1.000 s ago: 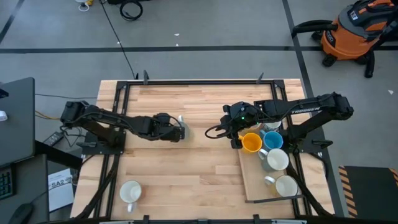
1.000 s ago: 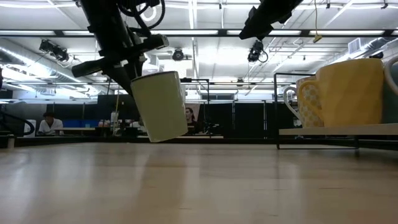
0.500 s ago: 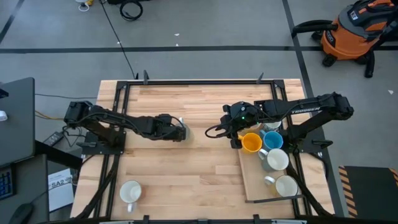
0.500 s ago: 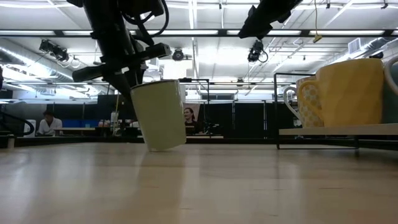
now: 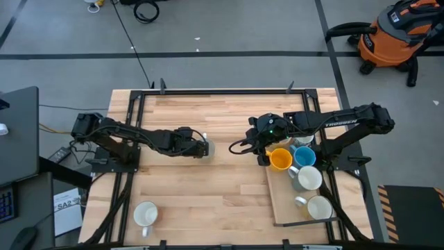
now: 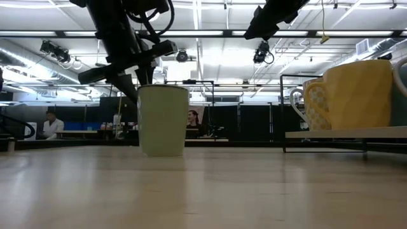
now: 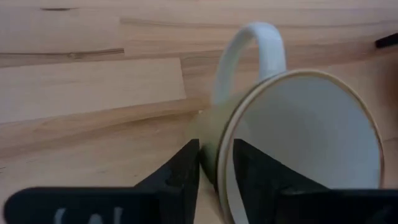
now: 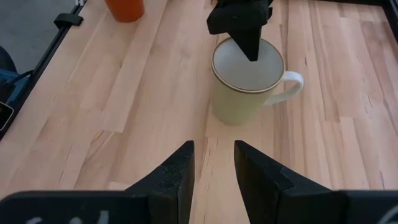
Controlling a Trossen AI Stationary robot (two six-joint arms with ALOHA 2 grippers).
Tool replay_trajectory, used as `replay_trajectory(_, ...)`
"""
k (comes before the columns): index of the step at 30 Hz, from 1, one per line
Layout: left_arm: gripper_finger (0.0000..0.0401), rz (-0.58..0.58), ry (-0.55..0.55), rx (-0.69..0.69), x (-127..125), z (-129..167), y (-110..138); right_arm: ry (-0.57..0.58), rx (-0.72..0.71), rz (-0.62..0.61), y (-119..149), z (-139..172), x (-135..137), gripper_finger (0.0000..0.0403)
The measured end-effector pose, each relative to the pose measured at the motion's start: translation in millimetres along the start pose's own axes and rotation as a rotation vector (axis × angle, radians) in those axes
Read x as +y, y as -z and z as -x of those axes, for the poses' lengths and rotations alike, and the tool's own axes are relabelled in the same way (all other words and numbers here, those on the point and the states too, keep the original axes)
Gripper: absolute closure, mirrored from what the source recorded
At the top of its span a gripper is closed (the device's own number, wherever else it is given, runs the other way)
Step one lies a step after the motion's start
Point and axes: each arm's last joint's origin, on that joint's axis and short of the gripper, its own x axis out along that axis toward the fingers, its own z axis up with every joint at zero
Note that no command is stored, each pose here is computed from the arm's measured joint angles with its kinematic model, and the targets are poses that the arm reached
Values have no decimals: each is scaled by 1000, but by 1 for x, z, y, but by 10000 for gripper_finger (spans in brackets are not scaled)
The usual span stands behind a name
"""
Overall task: Place coffee mugs
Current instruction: Put the green mug on the shelf
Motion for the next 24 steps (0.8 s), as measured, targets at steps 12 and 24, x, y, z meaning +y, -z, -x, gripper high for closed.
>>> replay_trajectory(12, 271, 12, 36, -12, -4, 0, -1, 0, 0, 1, 0, 0, 0, 284)
replay_trajectory(24, 271, -63, 148, 104, -11, 9, 2, 1, -9, 2, -1, 0, 0, 284)
